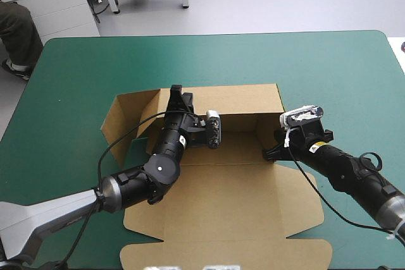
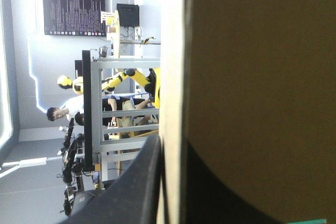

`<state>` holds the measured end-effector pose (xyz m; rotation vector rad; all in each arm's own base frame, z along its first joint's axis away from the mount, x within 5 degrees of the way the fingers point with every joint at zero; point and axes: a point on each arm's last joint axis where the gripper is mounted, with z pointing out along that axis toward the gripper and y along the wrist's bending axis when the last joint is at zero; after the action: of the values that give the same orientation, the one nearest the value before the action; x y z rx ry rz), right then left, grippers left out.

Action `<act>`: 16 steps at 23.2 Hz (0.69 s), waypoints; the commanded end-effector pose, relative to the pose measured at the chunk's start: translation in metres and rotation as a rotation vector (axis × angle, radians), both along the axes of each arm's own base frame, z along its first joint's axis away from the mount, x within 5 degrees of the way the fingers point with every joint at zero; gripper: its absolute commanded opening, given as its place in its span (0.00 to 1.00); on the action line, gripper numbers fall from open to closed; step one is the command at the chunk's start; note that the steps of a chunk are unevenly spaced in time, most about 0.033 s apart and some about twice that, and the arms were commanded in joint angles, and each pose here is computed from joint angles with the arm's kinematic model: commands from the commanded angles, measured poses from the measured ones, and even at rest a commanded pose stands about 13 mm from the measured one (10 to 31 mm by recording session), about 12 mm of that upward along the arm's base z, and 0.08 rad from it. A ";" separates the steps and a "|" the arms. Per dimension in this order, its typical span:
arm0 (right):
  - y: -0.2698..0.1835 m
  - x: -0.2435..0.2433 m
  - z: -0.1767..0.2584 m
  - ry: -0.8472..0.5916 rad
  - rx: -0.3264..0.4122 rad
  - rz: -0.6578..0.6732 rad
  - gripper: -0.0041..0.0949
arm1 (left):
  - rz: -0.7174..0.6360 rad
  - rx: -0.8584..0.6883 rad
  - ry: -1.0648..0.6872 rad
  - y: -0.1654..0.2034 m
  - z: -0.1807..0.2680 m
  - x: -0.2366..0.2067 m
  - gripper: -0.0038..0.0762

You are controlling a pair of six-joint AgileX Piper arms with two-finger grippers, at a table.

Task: Fold the box

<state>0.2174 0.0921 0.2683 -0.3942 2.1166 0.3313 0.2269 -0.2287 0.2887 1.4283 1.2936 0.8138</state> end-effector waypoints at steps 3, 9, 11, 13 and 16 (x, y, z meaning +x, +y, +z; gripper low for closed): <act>0.000 0.004 0.014 -0.073 0.026 -0.018 0.03 | -0.021 -0.072 -0.098 -0.001 0.025 -0.002 0.45; 0.001 0.017 0.019 -0.136 0.061 -0.077 0.03 | 0.007 -0.071 -0.157 -0.009 0.030 -0.019 0.62; 0.005 0.029 0.022 -0.138 0.058 -0.079 0.03 | 0.011 -0.071 -0.178 -0.013 0.032 -0.027 0.62; 0.008 0.038 0.025 -0.151 0.066 -0.089 0.03 | 0.016 -0.072 -0.194 -0.016 0.034 -0.033 0.62; 0.011 0.055 0.032 -0.161 0.095 -0.116 0.03 | 0.023 -0.082 -0.216 -0.019 0.036 -0.042 0.62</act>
<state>0.2546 0.1031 0.2700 -0.3420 2.0906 0.3128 0.1937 -0.2482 0.2954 1.3477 1.2652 0.8343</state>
